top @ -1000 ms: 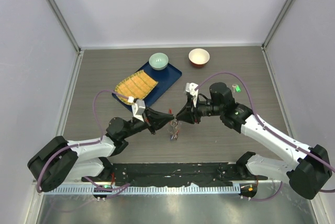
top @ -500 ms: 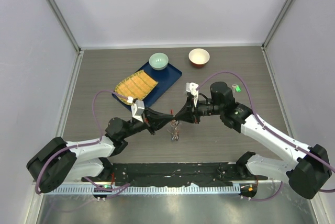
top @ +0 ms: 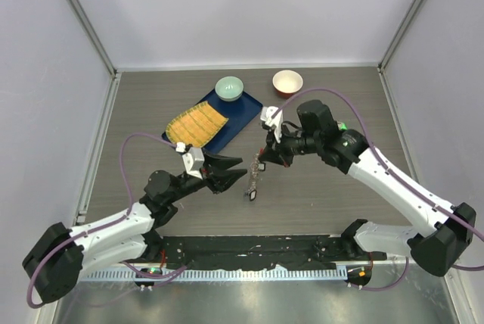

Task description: Put the keys on the keyring

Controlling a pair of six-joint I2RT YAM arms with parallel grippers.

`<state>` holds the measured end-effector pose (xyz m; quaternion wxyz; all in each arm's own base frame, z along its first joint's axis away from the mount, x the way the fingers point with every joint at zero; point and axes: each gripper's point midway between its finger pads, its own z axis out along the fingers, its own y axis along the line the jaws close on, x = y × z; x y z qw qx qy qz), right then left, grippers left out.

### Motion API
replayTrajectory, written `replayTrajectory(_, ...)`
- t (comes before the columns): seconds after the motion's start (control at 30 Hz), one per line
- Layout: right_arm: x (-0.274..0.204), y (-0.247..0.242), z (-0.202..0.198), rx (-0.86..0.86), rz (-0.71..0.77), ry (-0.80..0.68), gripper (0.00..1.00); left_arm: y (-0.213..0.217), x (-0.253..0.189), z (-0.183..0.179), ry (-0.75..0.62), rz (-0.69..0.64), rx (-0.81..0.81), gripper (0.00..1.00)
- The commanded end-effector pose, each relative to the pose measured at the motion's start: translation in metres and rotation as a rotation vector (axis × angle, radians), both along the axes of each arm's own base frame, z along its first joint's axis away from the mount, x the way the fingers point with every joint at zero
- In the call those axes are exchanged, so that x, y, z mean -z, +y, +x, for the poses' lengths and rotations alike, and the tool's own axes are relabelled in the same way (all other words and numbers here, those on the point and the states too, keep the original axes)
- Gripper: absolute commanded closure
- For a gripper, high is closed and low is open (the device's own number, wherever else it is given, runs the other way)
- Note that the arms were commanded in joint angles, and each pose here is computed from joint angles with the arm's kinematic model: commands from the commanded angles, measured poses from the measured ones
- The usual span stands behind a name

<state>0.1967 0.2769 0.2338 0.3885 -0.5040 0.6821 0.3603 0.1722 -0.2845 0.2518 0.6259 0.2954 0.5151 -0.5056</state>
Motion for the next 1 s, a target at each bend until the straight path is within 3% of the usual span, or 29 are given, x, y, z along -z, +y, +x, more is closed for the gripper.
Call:
replayTrajectory(0.0, -0.009, -0.028, 0.019, 0.123, -0.271, -0.093, 0.99, 0.01, 0.016, 0.018, -0.003, 0.135, -0.118, 0.55)
replayTrajectory(0.03, -0.026, -0.026, 0.024, 0.147, -0.289, -0.133, 0.99, 0.011, 0.021, 0.019, 0.009, 0.155, -0.129, 0.49)
replayTrajectory(0.2, -0.024, -0.025, 0.028, 0.197, -0.462, -0.128, 0.99, 0.011, 0.031, 0.022, 0.043, 0.172, -0.142, 0.31)
replayTrajectory(0.33, -0.027, -0.006, 0.027, 0.177, -0.412, -0.105, 0.99, 0.001, 0.031, 0.021, 0.051, 0.161, -0.127, 0.17)
replayTrajectory(0.73, -0.023, 0.009, 0.024, 0.189, -0.395, -0.076, 0.99, -0.025, 0.048, 0.023, 0.008, 0.194, -0.212, 0.11)
replayTrajectory(0.97, -0.022, 0.014, 0.018, 0.169, -0.382, -0.063, 0.99, -0.031, 0.053, 0.043, -0.005, 0.187, -0.333, 0.17)
